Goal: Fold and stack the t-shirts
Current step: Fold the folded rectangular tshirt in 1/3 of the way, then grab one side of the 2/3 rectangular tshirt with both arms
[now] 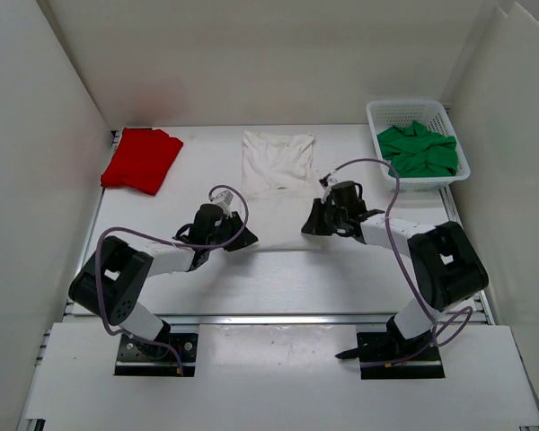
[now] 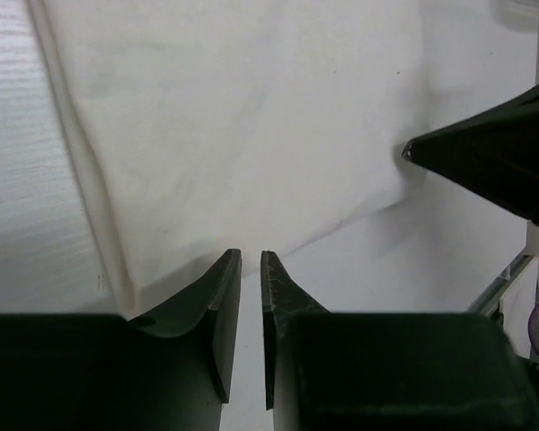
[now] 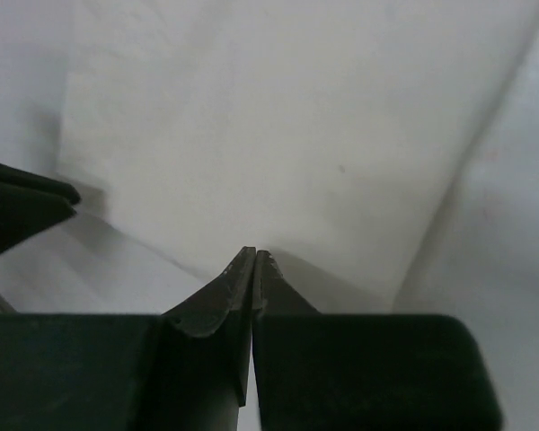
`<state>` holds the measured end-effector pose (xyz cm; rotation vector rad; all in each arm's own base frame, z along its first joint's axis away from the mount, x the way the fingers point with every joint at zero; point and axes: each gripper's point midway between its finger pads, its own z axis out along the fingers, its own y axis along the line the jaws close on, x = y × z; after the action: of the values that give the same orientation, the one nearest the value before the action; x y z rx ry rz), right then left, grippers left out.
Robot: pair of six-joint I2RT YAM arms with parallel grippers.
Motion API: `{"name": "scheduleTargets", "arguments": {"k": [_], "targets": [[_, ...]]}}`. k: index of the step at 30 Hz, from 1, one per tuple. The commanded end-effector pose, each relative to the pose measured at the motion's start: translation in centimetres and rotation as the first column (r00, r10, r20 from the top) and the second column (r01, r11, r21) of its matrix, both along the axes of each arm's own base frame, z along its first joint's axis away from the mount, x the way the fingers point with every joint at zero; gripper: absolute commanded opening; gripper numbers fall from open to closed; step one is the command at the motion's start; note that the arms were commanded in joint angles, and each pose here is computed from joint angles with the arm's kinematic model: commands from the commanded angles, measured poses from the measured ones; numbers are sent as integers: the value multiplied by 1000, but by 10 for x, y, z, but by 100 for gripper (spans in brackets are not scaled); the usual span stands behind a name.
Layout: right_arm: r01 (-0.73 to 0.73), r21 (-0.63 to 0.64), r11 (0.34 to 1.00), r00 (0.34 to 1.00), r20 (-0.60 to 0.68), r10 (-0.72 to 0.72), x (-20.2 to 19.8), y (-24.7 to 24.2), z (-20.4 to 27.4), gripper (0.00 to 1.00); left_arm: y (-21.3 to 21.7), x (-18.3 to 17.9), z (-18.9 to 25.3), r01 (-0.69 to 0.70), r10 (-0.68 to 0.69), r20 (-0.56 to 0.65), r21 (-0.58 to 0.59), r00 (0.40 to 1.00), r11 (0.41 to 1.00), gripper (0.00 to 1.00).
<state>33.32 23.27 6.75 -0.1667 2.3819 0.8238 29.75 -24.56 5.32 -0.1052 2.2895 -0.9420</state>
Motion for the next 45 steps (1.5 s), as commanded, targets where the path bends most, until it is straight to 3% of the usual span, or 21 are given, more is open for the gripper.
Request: {"name": "scheduleTargets", "arguments": {"k": [1,8,12,16,18,20,28,29,32,34,37,39,41,43,45], "targets": [[30,63,998,1000,-10,-29,-5,-11,-7,0,7,-4,-14,14,-13,-28,17,1000,1000,26],[78,57,995,994,-86,-73,-38,-39,-44,1,32,-24,-53,-37,45,-134,60,990,998,23],[59,89,994,998,-38,-56,-44,-41,-23,4,37,-27,-33,-59,58,-106,-10,993,998,32],[64,131,989,998,1,-65,-50,-50,-6,21,39,-21,-6,-84,85,-19,45,996,995,56],[94,119,988,996,0,-95,-52,-60,-9,29,46,-21,-3,-110,110,-6,63,994,992,81],[82,131,988,997,-20,-80,-54,-59,-11,35,51,-22,-6,-112,113,-7,82,994,990,98],[56,129,990,994,-103,-43,-64,-44,-35,40,64,-28,-34,-103,116,-60,188,991,977,98],[58,126,990,993,-107,-45,-64,-44,-37,40,62,-26,-33,-103,114,-51,191,992,976,94],[51,131,990,991,-130,-33,-64,-40,-41,36,57,-25,-39,-93,106,-67,181,992,979,59],[54,123,991,988,-147,-36,-67,-41,-47,35,53,-29,-44,-74,90,-89,171,992,982,44],[52,137,989,987,-156,-30,-64,-39,-50,29,50,-32,-49,-62,80,-105,166,991,984,39],[43,159,986,986,-166,-16,-65,-37,-49,24,48,-29,-49,-62,80,-99,168,992,984,30],[58,166,984,986,-165,-30,-64,-39,-50,11,48,-28,-47,-69,85,-92,164,992,984,14],[62,170,983,988,-152,-36,-62,-40,-46,4,49,-27,-43,-72,87,-83,161,993,984,4],[44,178,983,991,-129,-21,-63,-37,-38,1,49,-31,-39,-74,87,-83,148,993,986,0]]}}
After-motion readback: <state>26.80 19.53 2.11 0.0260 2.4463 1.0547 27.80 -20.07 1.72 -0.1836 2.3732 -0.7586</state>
